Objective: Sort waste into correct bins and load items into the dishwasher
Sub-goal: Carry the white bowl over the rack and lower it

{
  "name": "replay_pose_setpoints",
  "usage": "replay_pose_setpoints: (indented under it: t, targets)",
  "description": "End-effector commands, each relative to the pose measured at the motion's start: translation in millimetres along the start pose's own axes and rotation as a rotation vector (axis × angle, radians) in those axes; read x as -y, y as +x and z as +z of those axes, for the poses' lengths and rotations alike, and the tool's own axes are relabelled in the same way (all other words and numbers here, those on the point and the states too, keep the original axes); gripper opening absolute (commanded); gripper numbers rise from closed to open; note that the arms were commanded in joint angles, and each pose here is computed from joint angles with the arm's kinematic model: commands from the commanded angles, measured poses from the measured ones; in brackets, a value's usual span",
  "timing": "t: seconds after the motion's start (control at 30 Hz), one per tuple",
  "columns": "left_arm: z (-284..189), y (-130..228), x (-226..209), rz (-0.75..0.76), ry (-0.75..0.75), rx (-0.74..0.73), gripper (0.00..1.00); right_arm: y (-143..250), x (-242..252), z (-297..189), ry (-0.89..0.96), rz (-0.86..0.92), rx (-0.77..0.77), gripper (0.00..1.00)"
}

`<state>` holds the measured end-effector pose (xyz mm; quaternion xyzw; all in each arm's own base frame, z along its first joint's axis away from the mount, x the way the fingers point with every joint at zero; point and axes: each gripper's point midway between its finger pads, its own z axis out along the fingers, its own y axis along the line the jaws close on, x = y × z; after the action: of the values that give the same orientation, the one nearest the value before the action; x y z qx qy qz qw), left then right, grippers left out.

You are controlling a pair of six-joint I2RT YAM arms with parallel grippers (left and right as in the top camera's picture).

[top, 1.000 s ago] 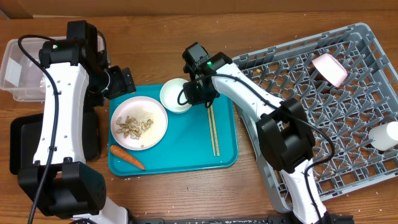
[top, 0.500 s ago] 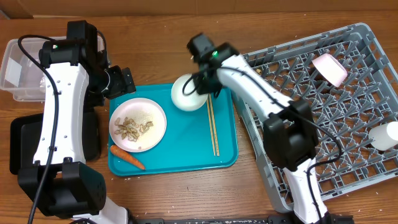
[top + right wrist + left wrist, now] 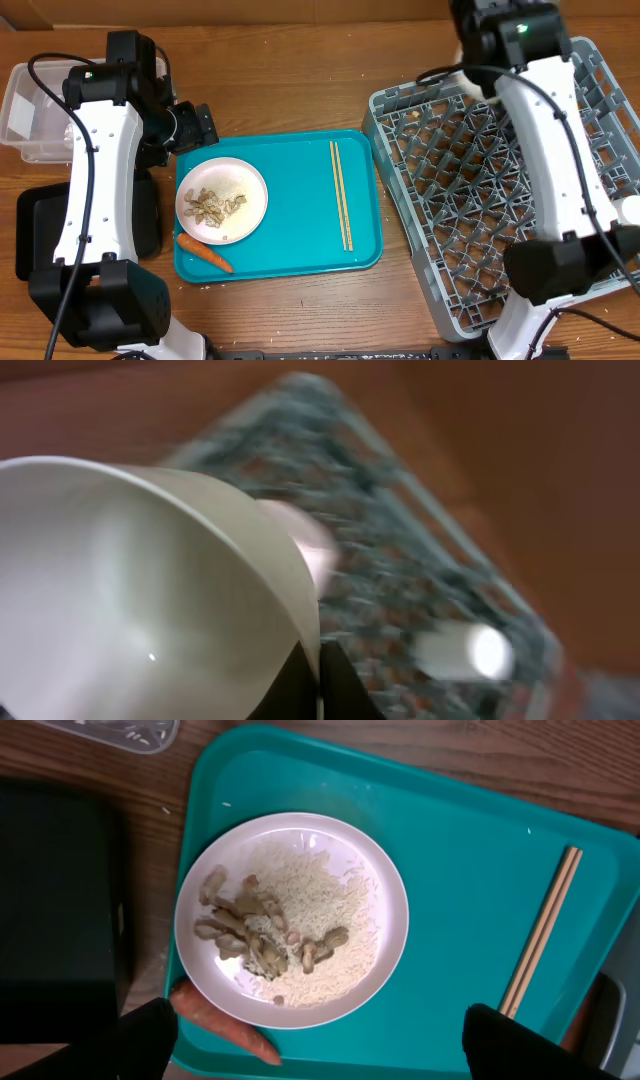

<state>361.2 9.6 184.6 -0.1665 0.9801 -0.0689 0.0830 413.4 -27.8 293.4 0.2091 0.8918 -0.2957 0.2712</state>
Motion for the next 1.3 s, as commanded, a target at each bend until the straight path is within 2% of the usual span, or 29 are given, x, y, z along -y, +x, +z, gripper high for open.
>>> replay_pose_setpoints:
  t: [0.0,0.23,0.43,0.8,0.97,1.0,1.07,1.1,1.13,1.17,1.27]
  targets:
    - [-5,1,3,-0.006,0.006,0.017,0.93,-4,57,23,0.377,0.333,0.163,0.04]
    - [-5,0,3,-0.005,0.007,0.021,0.93,40,42,64,0.48,0.255,0.148,0.04]
    - [-5,0,3,-0.005,0.008,0.021,0.93,87,21,89,0.483,0.148,0.078,0.04]
    - [-5,-1,4,-0.005,0.009,0.025,0.93,140,-60,66,0.262,0.064,-0.004,0.04]
    - [-5,-1,3,-0.005,0.009,0.025,0.93,156,-81,54,0.192,0.043,-0.041,0.07]
    - [-5,-1,3,-0.005,0.009,0.025,0.93,159,-83,53,0.183,0.037,-0.051,0.1]
    - [-5,-1,3,-0.005,0.009,0.025,0.93,165,-86,48,0.175,0.015,-0.069,0.49]
    - [-5,-1,3,-0.005,0.009,0.025,0.93,167,-86,45,0.172,0.005,-0.072,0.73]
    - [-5,-1,3,-0.005,0.009,0.025,0.93,167,-86,42,0.169,-0.002,-0.074,0.82]
    - [-5,-1,3,-0.005,0.009,0.025,0.94,166,-86,39,0.165,-0.004,-0.073,0.87]
    - [-5,-1,3,-0.005,0.009,0.025,0.94,152,-82,25,0.132,0.017,-0.058,0.88]
